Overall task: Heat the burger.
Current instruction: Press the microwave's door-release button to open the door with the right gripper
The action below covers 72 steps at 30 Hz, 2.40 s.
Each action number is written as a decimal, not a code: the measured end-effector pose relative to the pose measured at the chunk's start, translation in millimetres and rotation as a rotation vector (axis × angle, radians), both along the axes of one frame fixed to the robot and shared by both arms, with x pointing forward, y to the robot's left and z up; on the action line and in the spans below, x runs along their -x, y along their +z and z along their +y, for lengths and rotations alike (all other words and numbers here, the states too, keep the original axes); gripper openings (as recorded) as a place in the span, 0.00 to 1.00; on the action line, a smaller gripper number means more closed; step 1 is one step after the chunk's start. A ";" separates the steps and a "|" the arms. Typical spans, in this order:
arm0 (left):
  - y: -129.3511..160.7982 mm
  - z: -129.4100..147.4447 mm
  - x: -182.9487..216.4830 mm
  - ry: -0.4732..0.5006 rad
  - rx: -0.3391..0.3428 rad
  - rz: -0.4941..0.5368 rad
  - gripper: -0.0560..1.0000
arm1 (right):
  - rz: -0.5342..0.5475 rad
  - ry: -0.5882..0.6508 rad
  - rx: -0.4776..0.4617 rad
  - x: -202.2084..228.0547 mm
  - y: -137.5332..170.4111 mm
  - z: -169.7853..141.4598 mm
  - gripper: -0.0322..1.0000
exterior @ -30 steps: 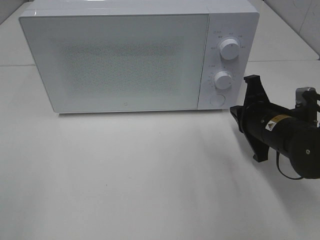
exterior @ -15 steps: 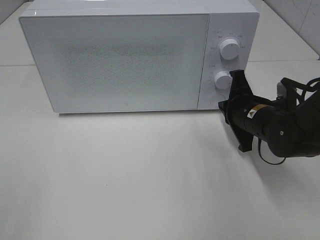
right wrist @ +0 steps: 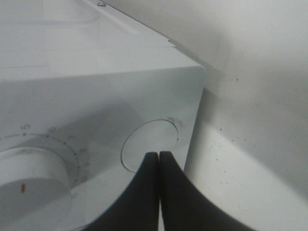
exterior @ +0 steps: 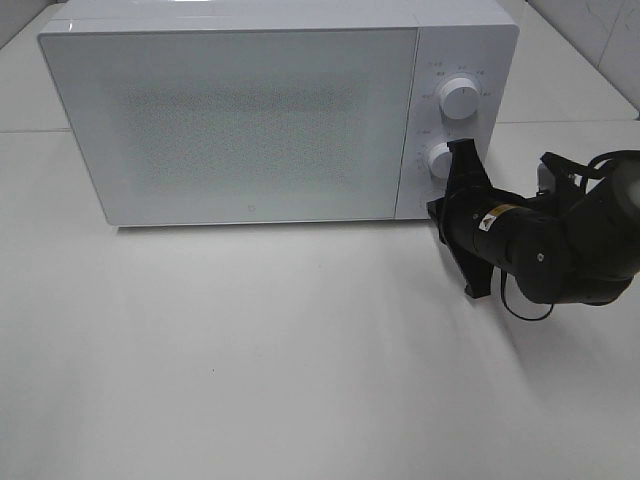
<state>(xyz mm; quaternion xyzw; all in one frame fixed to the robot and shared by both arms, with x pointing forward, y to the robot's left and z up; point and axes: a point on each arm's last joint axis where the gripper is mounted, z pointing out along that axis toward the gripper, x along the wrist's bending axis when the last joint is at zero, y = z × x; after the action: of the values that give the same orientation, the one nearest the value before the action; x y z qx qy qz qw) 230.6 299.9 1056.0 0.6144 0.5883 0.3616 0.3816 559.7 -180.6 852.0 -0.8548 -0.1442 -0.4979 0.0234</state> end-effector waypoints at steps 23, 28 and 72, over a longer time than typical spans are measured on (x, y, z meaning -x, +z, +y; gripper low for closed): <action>0.0 0.0 0.0 0.000 0.000 0.000 0.99 | -0.007 -0.015 0.011 -13.8 -1.9 4.1 0.05; 0.0 0.0 0.0 0.000 0.000 0.000 0.99 | -0.029 -0.018 0.026 -14.3 -1.5 3.3 0.05; 0.0 0.0 0.0 0.000 0.000 0.000 0.99 | -0.003 -0.075 -0.002 -27.4 -6.0 7.4 0.05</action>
<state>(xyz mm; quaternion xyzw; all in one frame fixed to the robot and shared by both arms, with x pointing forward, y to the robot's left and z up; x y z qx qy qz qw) 230.6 299.9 1056.0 0.6144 0.5883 0.3616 0.3816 587.0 -173.3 846.0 -0.8587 -0.1116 -0.5001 0.0056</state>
